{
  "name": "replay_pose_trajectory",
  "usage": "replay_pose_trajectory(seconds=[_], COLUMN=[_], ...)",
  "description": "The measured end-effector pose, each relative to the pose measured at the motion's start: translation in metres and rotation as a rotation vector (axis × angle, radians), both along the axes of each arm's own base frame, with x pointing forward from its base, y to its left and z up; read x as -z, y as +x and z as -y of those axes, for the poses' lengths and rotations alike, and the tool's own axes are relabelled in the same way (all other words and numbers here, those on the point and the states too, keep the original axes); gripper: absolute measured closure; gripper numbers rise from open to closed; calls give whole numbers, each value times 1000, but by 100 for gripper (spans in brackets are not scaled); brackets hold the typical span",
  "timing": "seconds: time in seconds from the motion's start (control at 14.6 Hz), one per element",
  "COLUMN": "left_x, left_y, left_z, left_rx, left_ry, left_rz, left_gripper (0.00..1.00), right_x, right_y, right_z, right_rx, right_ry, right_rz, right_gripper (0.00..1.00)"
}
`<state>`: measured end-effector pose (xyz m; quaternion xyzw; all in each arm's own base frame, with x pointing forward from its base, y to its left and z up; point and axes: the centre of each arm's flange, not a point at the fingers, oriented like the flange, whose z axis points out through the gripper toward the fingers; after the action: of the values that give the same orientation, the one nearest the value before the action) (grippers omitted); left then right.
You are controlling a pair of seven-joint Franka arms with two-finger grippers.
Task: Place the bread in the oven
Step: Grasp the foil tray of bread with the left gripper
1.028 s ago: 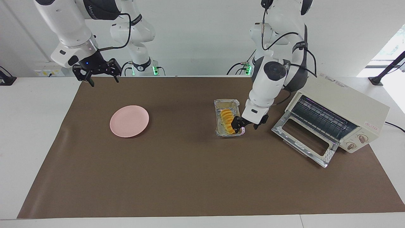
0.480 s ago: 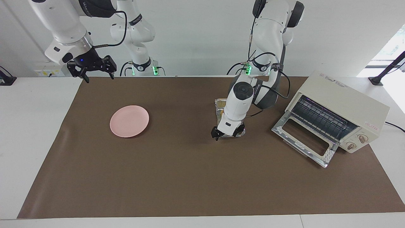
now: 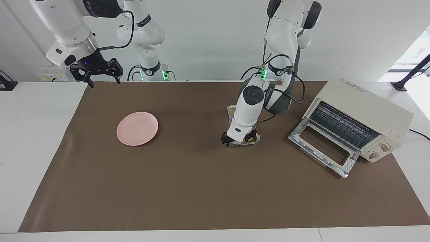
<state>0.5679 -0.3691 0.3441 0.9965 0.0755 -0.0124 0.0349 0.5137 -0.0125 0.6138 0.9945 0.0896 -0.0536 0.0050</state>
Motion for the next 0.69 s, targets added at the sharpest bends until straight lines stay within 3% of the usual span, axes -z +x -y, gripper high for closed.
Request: replay_pose_trajectory(seconds=[0.14, 0.34, 0.55, 0.69], left_x=[-30, -88, -74, -54], left_y=[-1, -26, -62, -69], left_z=[-2, -8, 1, 2], left_rx=[0, 21, 62, 65], left_ry=[-8, 22, 53, 45], left_rz=[16, -22, -60, -45], left_gripper=[0, 0, 0, 0], right_x=[0, 0, 0, 0], right_y=[0, 0, 0, 0], right_z=[0, 0, 0, 0], right_rx=[0, 0, 0, 0], right_ry=[0, 0, 0, 0], right_rz=[0, 1, 1, -2], right_gripper=[0, 0, 0, 0])
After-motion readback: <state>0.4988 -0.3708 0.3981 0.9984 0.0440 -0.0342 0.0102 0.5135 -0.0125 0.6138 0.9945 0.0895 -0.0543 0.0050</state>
